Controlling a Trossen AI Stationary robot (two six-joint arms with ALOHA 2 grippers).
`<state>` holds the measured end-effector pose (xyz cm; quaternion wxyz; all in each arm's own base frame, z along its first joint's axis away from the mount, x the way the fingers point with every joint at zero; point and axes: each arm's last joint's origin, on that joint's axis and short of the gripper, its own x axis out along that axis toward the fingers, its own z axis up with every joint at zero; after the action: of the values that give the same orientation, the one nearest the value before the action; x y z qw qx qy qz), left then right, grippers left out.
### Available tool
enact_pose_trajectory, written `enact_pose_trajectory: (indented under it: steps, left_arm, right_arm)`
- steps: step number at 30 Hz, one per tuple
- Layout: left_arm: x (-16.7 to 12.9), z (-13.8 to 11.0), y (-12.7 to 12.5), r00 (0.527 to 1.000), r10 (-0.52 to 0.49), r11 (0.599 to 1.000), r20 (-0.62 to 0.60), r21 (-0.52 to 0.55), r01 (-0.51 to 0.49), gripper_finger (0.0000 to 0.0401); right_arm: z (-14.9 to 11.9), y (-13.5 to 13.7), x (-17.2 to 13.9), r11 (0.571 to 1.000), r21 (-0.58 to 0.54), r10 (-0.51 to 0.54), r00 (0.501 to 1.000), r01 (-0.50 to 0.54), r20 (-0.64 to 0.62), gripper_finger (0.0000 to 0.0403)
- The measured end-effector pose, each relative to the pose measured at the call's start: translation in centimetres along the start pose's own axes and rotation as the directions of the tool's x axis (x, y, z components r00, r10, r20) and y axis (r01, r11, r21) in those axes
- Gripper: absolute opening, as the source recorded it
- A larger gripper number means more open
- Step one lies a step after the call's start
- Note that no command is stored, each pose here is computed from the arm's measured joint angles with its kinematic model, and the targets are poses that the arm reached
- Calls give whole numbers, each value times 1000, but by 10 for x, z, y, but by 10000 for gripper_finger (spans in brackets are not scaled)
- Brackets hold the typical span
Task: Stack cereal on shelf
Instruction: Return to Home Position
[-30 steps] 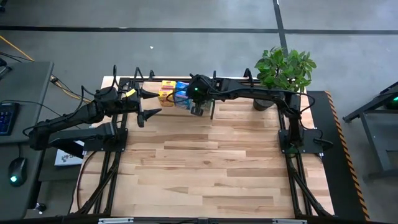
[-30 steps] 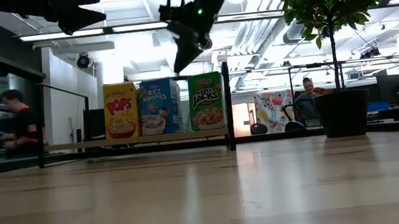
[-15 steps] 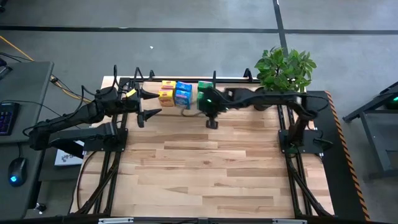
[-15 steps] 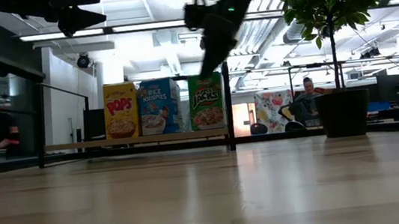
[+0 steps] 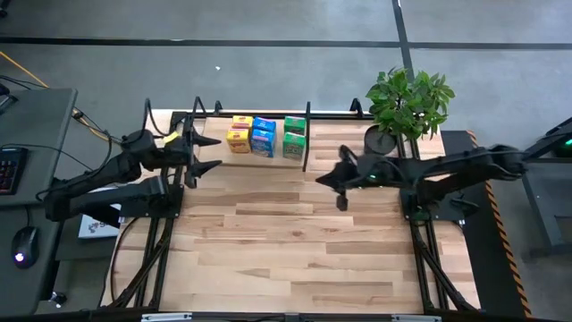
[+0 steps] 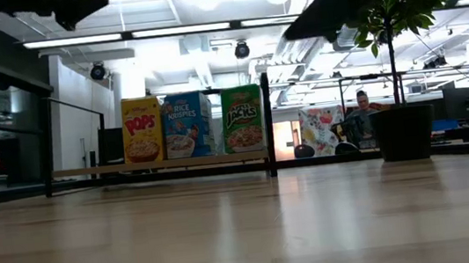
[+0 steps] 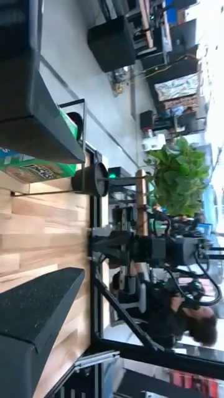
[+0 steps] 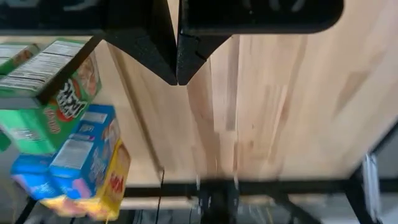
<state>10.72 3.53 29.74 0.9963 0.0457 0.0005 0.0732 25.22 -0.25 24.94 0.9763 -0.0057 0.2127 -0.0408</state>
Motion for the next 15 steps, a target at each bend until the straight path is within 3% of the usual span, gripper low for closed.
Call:
enact_pose_trajectory:
  steps: [7, 15]
  left_arm:
    - [-13, -37, -6, 995, 10, 998, 97, -65, -4, 213]
    - [-15, -83, -10, 991, 27, 993, 132, -115, -12, 85]
  right_arm:
    - [-21, 6, -34, 999, 50, -27, 992, 21, 123, 0]
    - [-24, 10, -47, 997, 76, -3, 986, -10, 169, 0]
